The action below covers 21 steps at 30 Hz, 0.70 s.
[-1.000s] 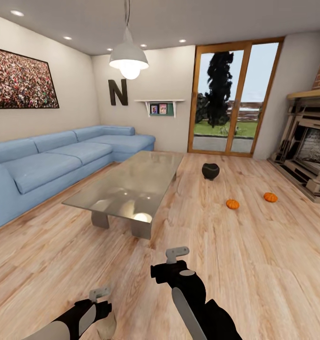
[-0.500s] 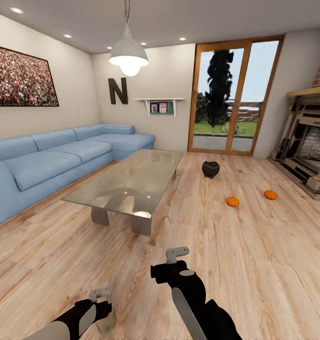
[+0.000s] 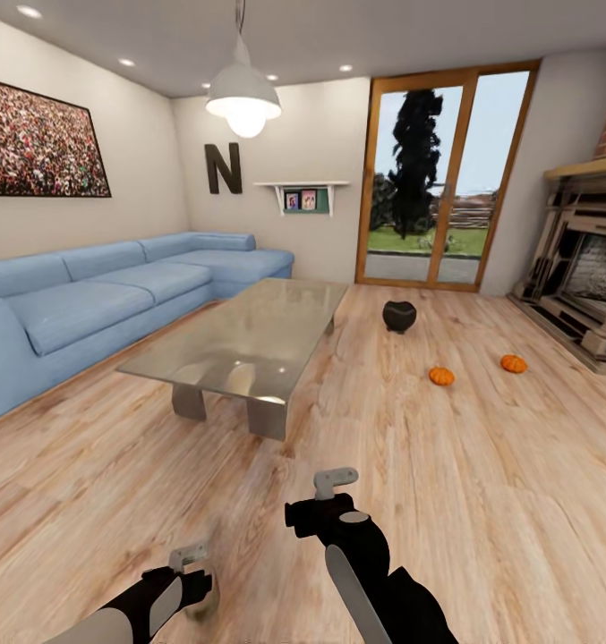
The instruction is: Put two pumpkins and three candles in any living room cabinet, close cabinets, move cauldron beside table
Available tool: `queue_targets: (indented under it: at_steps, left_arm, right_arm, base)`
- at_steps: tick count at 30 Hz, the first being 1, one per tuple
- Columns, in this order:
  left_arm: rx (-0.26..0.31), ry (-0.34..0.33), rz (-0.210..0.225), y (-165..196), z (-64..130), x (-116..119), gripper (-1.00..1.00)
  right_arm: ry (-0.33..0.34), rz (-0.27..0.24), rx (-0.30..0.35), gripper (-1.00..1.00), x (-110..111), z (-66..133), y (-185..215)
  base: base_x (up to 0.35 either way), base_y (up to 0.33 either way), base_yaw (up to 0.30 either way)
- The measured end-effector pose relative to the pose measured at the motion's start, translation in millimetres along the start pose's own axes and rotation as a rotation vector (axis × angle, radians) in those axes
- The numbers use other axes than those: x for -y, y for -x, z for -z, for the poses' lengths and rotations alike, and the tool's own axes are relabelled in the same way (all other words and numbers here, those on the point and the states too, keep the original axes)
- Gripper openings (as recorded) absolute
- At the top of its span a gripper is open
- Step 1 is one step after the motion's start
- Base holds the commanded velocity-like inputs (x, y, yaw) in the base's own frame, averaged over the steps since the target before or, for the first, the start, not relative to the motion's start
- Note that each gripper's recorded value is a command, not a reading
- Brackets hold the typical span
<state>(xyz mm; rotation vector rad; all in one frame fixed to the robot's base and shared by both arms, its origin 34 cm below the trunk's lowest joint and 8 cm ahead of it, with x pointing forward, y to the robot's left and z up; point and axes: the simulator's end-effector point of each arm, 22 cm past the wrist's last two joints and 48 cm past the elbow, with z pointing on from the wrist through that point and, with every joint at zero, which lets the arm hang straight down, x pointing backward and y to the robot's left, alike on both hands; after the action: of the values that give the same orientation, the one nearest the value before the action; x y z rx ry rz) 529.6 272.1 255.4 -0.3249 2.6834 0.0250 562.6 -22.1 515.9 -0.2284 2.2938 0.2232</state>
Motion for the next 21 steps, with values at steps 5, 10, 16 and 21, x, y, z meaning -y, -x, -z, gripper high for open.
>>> queue_targets:
  at_steps: [5,10,16,21]
  left_arm:
    - [-0.02,0.004,-0.001,-9,-6.5,-1,1.0]
    - [-0.04,0.01,-0.003,-18,-12.9,-3,1.0]
    - [-0.064,0.015,-0.005,-28,-20.2,-5,1.0]
    - [-0.083,0.02,-0.006,-37,-26.2,-7,1.0]
  right_arm:
    - [0.002,-0.005,-0.02,1.0,1,-6.9,-8]
    - [0.003,-0.009,-0.04,1.0,2,-13.7,-16]
    - [0.005,-0.015,-0.063,1.0,3,-21.6,-25]
    - [0.007,-0.02,-0.083,1.0,4,-28.0,-33]
  base:
    - [0.0,0.0,0.0]
    - [0.0,0.0,0.0]
    - [0.0,0.0,0.0]
    - [0.0,0.0,0.0]
